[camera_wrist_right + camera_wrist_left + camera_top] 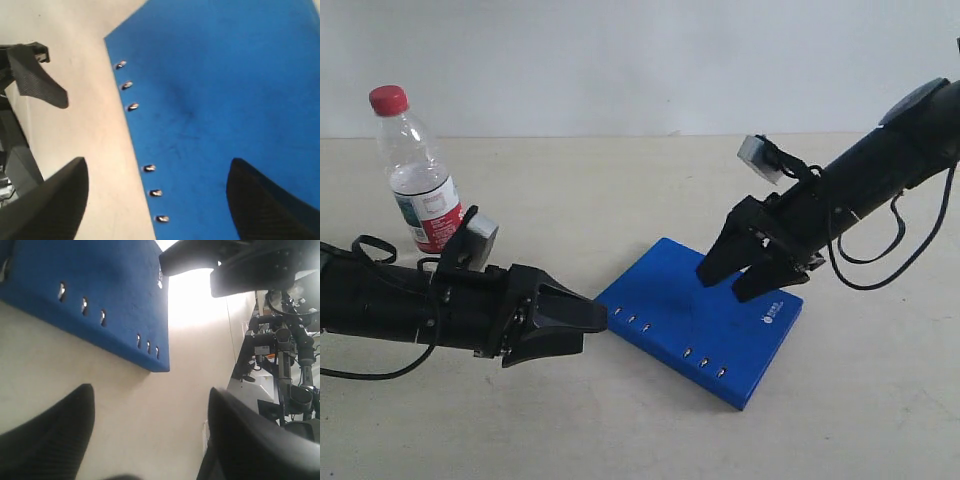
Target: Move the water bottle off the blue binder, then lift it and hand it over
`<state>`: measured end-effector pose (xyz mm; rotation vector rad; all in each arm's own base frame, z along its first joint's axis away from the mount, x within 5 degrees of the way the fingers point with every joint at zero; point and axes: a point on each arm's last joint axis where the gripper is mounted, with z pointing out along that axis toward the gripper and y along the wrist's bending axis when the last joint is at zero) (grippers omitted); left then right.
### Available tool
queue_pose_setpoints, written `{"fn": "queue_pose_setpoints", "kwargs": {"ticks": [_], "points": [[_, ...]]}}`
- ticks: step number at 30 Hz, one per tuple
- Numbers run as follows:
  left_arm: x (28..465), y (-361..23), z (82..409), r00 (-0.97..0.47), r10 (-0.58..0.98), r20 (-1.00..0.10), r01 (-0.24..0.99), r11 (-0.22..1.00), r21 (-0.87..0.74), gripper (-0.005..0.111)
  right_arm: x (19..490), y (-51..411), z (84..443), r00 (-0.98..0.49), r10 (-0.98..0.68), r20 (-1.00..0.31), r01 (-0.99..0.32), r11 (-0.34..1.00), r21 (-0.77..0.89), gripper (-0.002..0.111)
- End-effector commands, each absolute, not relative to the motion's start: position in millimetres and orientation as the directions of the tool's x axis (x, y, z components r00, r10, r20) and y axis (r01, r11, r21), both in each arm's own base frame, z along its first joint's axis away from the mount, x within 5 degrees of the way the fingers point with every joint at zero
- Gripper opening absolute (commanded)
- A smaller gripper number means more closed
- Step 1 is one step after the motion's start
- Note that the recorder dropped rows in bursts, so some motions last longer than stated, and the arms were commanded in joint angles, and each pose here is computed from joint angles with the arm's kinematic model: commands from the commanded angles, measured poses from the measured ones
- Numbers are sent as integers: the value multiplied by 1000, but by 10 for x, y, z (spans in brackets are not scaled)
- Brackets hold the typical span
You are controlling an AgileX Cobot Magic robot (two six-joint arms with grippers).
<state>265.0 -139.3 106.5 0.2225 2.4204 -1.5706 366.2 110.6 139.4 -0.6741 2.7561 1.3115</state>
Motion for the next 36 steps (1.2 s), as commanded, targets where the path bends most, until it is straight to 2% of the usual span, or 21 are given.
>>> {"fn": "queue_pose_setpoints", "kwargs": {"ticks": [1,2,7,11,13,19,23,26,29,34,36], "points": [[2661,-1404,1064,-960,-8,-280,252,409,-877,61,3639,1188,1563,-836,-447,-318,-525,480,703,69],[2661,-1404,1064,-960,-9,-278,250,409,-877,61,3637,1188,1589,-833,-448,-325,-530,479,700,69],[2661,-1404,1064,-964,-15,-266,237,409,-881,61,3865,1096,1463,-825,-375,-422,-558,657,507,69],[2660,-1405,1066,-967,-21,-252,222,407,-886,61,3925,1041,1300,-827,-383,-411,-548,712,440,69],[2660,-1405,1066,-968,-22,-250,220,407,-886,61,3904,1027,1202,-842,-398,-365,-533,718,448,69],[2661,-1404,1064,-968,-22,-251,220,409,-886,61,3737,1036,1095,-844,-488,-224,-523,653,548,69],[2666,-1398,1052,-968,-24,-251,218,423,-879,61,3618,1131,1206,-843,-503,-192,-476,529,703,69],[2673,-1388,1033,-966,-25,-257,220,446,-868,61,3604,1206,1219,-850,-491,-191,-461,518,721,69],[2679,-1381,1020,-966,-26,-258,218,461,-860,61,3564,1311,1216,-864,-484,-138,-419,540,729,69],[2679,-1380,1018,-966,-26,-259,218,463,-859,61,3465,1544,1213,-836,-535,-122,-441,523,729,69],[2686,-1371,1003,-972,-45,-231,181,480,-859,61,3415,1657,1214,-810,-570,-138,-473,496,728,69]]}}
